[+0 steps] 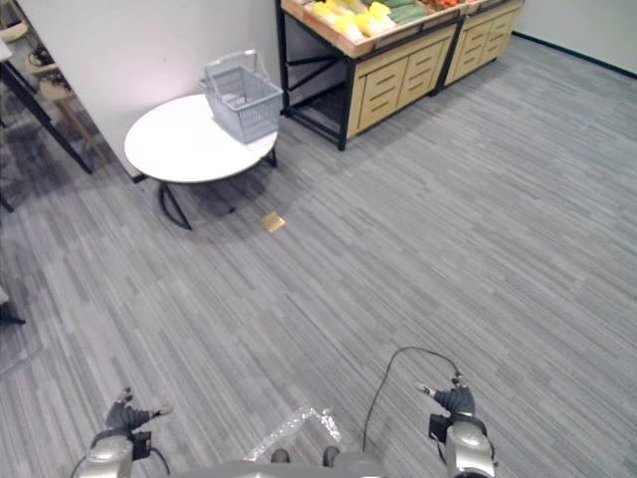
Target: Pick vegetable in the basket
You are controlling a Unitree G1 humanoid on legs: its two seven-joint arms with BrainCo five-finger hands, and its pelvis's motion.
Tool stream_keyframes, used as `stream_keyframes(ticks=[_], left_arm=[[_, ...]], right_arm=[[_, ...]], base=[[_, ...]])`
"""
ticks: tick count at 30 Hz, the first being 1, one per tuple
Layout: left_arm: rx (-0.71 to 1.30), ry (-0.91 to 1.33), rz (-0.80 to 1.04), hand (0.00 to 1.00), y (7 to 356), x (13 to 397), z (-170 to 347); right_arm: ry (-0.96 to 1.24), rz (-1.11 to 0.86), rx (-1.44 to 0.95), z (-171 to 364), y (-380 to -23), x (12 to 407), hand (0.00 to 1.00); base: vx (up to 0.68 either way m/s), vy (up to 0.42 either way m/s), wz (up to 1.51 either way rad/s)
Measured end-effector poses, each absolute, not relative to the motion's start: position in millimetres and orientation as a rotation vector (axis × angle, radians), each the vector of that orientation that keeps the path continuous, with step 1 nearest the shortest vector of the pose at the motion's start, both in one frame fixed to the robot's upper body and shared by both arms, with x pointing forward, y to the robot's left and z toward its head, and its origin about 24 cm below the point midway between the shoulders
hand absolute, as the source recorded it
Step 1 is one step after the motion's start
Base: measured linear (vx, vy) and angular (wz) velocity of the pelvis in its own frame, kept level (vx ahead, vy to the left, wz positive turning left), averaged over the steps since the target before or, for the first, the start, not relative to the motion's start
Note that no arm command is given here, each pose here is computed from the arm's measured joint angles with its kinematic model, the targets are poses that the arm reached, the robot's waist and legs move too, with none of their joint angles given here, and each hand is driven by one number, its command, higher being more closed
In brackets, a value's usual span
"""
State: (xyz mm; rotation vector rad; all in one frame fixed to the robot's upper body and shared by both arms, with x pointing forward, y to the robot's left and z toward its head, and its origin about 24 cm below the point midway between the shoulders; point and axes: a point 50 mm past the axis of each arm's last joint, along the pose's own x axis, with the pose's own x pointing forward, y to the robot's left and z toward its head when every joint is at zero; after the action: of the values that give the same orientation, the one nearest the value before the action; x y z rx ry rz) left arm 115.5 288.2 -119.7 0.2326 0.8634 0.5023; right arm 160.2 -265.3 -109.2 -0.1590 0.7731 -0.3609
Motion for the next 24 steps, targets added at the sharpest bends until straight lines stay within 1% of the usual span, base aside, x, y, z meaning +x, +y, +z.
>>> stream_keyframes(ticks=[2,3,7,11,12,14,16,18,20,24], left_arm=[[0.169,0.841,0.494,0.0,271.5,120.5,-122.3],[0.172,0.842,0.481,0.0,268.9,121.4,-123.0],[0.184,0.832,0.453,0.0,265.6,126.9,-122.1],[0.203,0.819,0.413,0.0,260.7,132.6,-121.4],[0.205,0.797,0.41,0.0,261.2,141.1,-118.3],[0.202,0.789,0.403,0.0,259.0,143.8,-117.8],[0.209,0.806,0.408,0.0,260.9,135.5,-119.7],[0.23,0.799,0.397,0.0,261.6,129.5,-118.0],[0.236,0.778,0.38,0.0,258.7,133.9,-115.5],[0.247,0.759,0.37,0.0,259.0,138.9,-112.6]], right_arm=[[0.761,-0.338,-0.176,-107.6,-262.3,160.2,0.0],[0.76,-0.332,-0.179,-107.5,-261.3,160.7,0.0],[0.744,-0.328,-0.191,-104.3,-262.9,164.9,0.0],[0.714,-0.306,-0.254,-96.5,-268.4,174.1,0.0],[0.706,-0.28,-0.25,-96.7,-261.2,179.2,0.0],[0.69,-0.23,-0.29,-94.0,-255.3,186.2,0.0],[0.659,-0.186,-0.311,-91.0,-245.7,192.0,0.0],[0.608,-0.112,-0.325,-87.3,-226.0,199.8,0.0],[0.575,-0.061,-0.367,-82.9,-217.3,204.9,0.0],[0.48,-0.054,-0.41,-65.4,-215.0,215.5,0.0]], base=[[0.15,0.002,-0.56],[0.26,0.073,-0.38],[0.32,0.128,-0.35],[0.49,0.273,-0.23],[0.63,0.379,-0.02],[0.62,0.361,0.08],[0.51,0.265,-0.07],[0.47,0.2,0.21],[0.4,0.073,0.55],[0.49,-0.055,1.1]])
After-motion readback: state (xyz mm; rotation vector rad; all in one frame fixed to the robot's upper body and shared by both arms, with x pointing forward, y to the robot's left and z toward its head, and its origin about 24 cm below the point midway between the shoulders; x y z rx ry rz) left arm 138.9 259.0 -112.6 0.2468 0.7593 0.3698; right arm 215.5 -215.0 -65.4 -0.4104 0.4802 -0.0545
